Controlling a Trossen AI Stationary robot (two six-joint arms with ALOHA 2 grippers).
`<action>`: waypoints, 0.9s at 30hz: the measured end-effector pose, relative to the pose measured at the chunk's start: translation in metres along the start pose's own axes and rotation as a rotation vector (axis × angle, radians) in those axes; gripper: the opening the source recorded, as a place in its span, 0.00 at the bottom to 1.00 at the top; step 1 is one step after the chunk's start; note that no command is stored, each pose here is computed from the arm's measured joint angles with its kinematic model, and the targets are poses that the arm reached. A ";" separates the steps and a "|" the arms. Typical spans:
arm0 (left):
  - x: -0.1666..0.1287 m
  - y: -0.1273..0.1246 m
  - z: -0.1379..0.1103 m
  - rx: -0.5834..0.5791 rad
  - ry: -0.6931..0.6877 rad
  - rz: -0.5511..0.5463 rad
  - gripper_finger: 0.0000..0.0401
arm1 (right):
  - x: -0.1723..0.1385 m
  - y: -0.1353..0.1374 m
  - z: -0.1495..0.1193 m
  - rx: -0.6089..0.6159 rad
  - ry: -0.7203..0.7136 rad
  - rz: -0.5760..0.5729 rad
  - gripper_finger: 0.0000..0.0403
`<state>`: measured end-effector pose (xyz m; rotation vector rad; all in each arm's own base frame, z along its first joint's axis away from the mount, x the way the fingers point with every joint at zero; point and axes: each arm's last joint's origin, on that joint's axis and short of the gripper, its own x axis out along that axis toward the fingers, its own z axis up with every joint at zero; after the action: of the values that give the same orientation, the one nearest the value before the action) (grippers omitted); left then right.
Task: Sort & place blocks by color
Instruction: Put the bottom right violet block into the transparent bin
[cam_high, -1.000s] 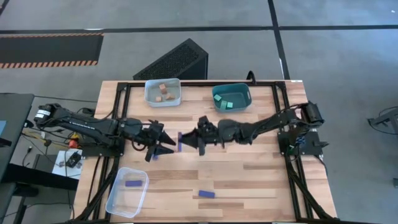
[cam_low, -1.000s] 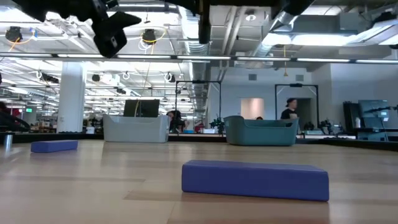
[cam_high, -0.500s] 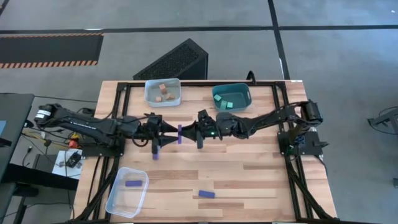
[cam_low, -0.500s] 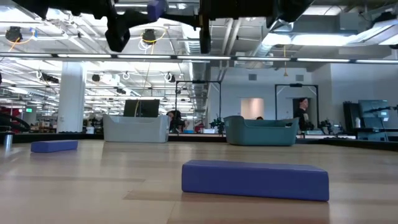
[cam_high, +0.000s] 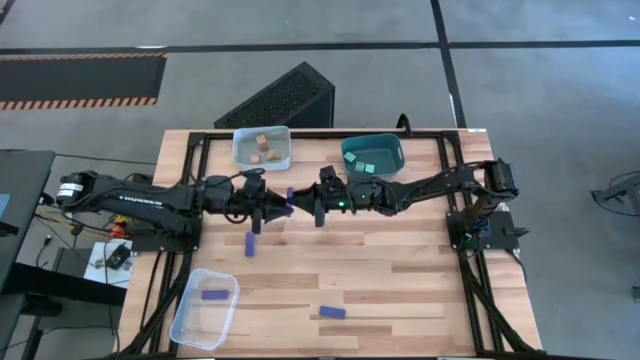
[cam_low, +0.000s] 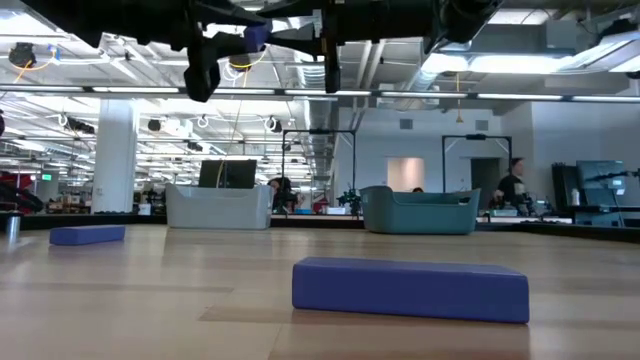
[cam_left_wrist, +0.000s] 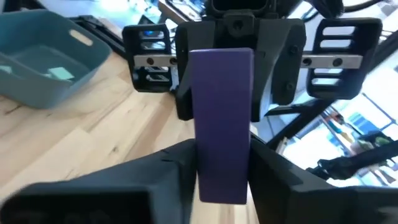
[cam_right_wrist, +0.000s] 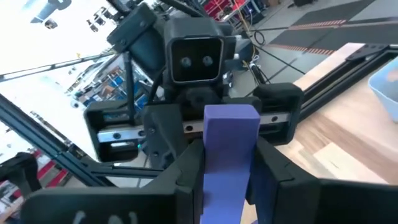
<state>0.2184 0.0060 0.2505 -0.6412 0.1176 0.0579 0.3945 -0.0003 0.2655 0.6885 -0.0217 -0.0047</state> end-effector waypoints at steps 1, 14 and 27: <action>0.000 0.000 0.001 0.005 0.005 -0.010 0.20 | 0.000 0.000 0.000 -0.004 0.000 0.002 0.25; -0.043 -0.010 -0.019 0.187 0.618 0.044 0.18 | -0.001 -0.019 0.016 -0.031 -0.030 -0.037 0.60; -0.117 -0.057 -0.084 0.185 1.364 -0.065 0.21 | 0.000 -0.027 -0.007 -0.034 0.129 -0.154 0.56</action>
<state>0.1002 -0.0920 0.2325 -0.4021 1.3992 -0.4628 0.3951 -0.0168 0.2427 0.6538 0.1550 -0.1085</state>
